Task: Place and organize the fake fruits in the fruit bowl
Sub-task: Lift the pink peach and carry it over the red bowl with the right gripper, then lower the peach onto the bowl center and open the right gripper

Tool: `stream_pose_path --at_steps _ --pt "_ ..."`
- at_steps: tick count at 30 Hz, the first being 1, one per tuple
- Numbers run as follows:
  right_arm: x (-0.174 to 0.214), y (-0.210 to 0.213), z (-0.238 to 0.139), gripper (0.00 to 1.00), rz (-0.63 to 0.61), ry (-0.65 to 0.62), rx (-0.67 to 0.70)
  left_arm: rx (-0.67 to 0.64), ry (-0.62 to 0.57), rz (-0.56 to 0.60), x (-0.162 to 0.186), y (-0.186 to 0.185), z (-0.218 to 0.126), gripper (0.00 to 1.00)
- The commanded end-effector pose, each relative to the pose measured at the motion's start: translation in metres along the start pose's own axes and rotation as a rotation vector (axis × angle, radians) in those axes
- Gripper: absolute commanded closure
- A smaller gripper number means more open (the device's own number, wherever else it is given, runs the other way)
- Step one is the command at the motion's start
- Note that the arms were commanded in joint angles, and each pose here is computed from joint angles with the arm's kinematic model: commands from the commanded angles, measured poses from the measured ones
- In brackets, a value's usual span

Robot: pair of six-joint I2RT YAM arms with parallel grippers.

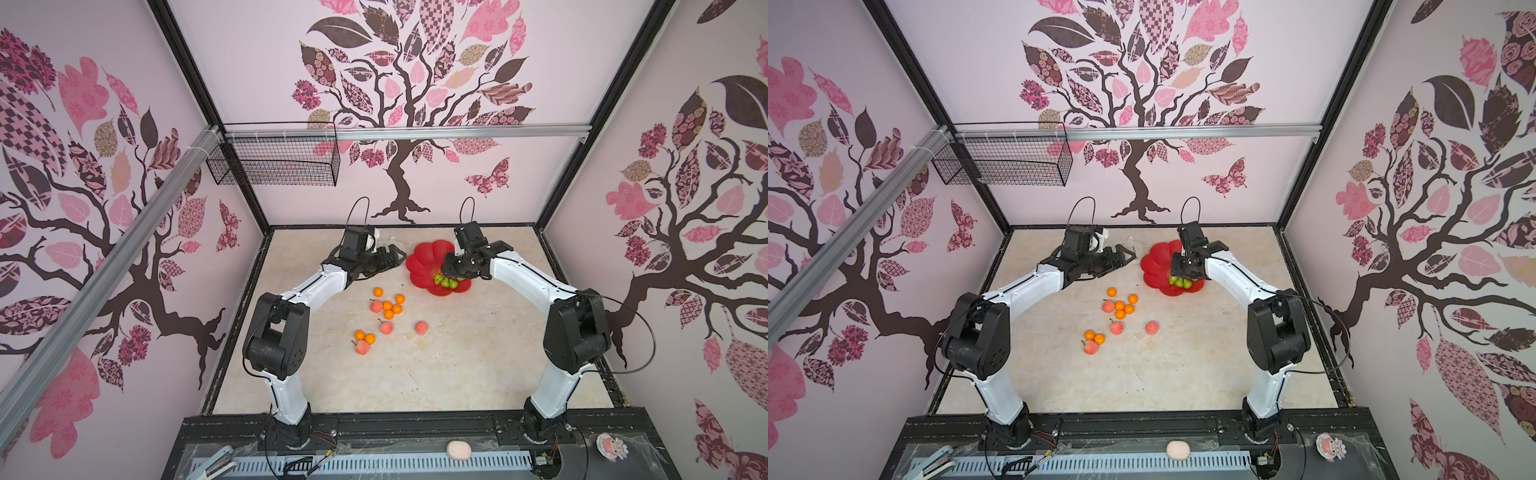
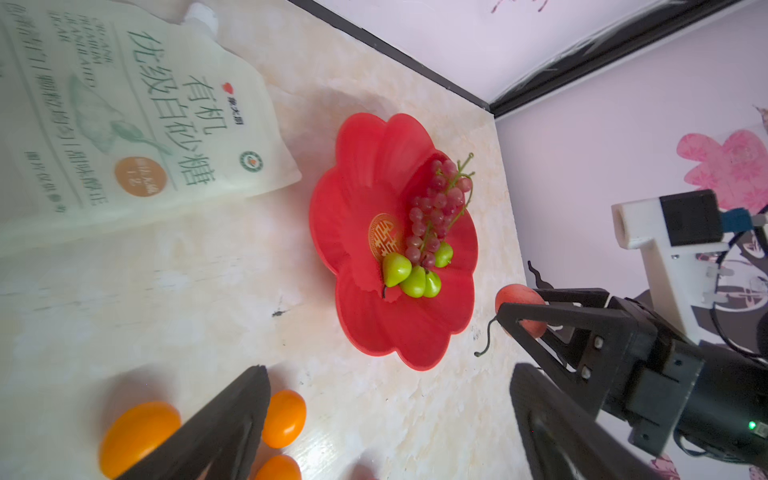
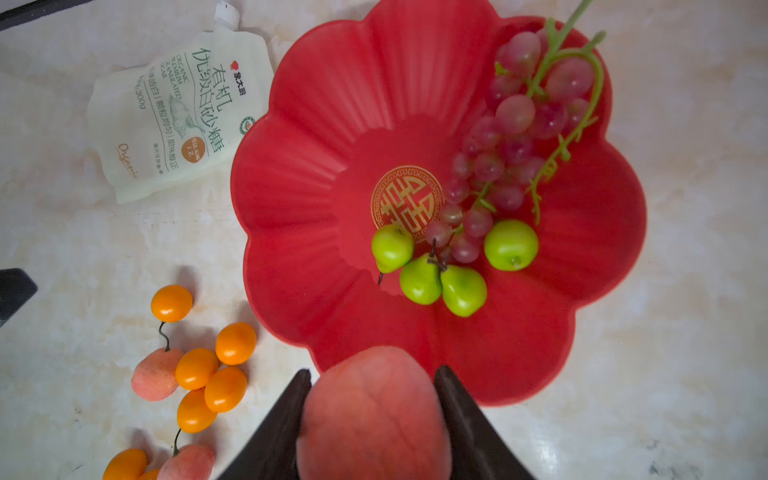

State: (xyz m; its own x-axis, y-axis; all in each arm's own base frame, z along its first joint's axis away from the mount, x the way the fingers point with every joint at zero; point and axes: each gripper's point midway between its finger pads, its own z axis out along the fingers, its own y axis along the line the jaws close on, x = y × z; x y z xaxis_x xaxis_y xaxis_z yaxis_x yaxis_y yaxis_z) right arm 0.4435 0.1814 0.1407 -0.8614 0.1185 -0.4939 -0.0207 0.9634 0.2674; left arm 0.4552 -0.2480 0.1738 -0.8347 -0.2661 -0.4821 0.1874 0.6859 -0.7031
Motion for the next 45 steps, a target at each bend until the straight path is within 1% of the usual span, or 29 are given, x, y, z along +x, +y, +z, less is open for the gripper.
stream_pose_path --at_steps 1,6,11,13,18,24,28,35,41,45 --pt "-0.01 0.001 0.019 0.51 -0.015 0.016 0.012 0.039 -0.024 0.013 -0.02 -0.012 -0.005 0.06" --pt "-0.025 0.002 0.045 0.5 -0.025 0.024 0.022 0.05 -0.01 0.008 -0.021 -0.008 -0.002 0.06" --pt "-0.032 -0.009 0.072 0.5 -0.011 0.053 0.049 0.103 0.048 -0.047 -0.014 -0.01 0.012 0.06" --pt "-0.034 -0.014 0.079 0.5 -0.001 0.062 0.057 0.104 0.057 -0.053 -0.012 -0.01 0.016 0.06" --pt "-0.036 -0.022 0.097 0.5 0.003 0.087 0.081 0.116 0.089 -0.054 -0.002 -0.021 0.027 0.06" --pt "-0.03 -0.027 0.114 0.49 0.001 0.122 0.103 0.002 0.096 -0.038 0.013 -0.019 0.038 0.05" --pt "-0.025 -0.029 0.122 0.49 -0.003 0.141 0.107 -0.004 0.107 -0.025 0.019 -0.023 0.041 0.05" --pt "-0.019 -0.032 0.129 0.47 -0.009 0.168 0.112 -0.006 0.122 -0.042 0.024 -0.021 0.045 0.05" --pt "-0.022 -0.03 0.126 0.46 -0.011 0.162 0.11 -0.001 0.124 -0.04 0.023 -0.022 0.044 0.06" --pt "-0.032 -0.025 0.114 0.45 -0.013 0.139 0.101 -0.017 0.113 -0.025 0.019 -0.022 0.039 0.06"
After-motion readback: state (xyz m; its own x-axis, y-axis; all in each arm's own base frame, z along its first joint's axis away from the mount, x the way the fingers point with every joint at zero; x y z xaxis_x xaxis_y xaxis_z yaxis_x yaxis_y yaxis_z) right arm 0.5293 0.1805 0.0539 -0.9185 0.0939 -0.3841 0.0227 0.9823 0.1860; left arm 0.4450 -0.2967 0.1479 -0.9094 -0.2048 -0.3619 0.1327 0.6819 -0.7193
